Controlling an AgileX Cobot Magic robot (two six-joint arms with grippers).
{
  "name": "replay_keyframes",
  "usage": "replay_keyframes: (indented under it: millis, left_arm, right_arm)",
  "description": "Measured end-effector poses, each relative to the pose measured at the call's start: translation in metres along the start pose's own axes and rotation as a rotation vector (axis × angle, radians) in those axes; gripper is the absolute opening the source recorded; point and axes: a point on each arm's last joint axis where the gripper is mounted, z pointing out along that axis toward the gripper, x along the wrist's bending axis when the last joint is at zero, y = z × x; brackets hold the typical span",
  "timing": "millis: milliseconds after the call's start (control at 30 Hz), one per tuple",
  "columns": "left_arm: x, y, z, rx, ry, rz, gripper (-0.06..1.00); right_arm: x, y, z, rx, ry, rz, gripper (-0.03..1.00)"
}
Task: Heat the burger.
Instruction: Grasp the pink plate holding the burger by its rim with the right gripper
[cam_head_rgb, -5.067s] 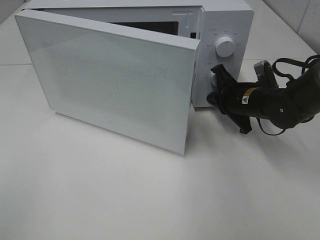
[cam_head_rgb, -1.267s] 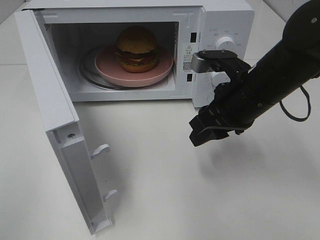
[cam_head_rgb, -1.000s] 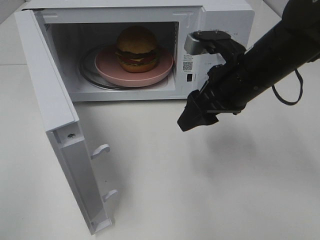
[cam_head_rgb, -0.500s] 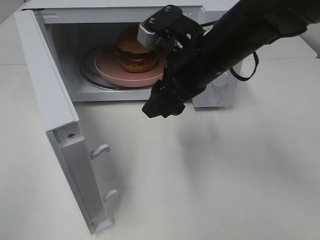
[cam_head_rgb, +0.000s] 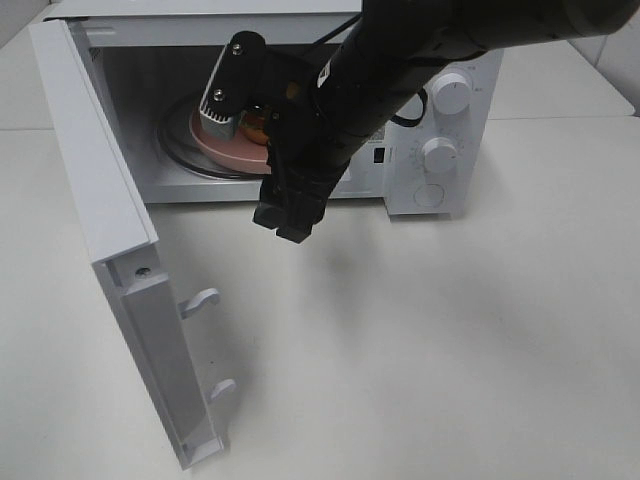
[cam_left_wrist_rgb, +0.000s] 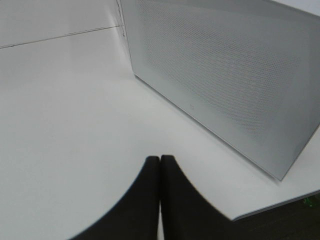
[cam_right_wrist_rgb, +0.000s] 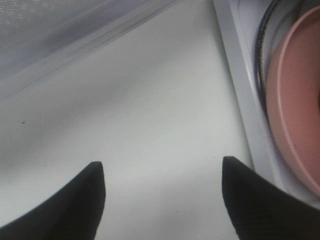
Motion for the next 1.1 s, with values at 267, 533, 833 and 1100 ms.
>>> replay_keyframes:
  millis: [267, 533, 833, 1100]
  left_arm:
    - [0.0, 0.0, 0.0, 0.0, 0.0, 0.0, 0.0]
    - [0.0, 0.0, 0.0, 0.0, 0.0, 0.0, 0.0]
    - [0.0, 0.0, 0.0, 0.0, 0.0, 0.0, 0.0]
    - [0.0, 0.0, 0.0, 0.0, 0.0, 0.0, 0.0]
  right_arm:
    - [-0.016, 0.004, 0.009, 0.012, -0.108, -0.117, 0.66]
    - [-0.027, 0.005, 0.029, 0.045, -0.151, -0.206, 0.67]
    - [-0.035, 0.005, 0.047, 0.073, -0.189, -0.29, 0.67]
    - [-0.036, -0.001, 0.058, 0.114, -0.211, -0.346, 0.67]
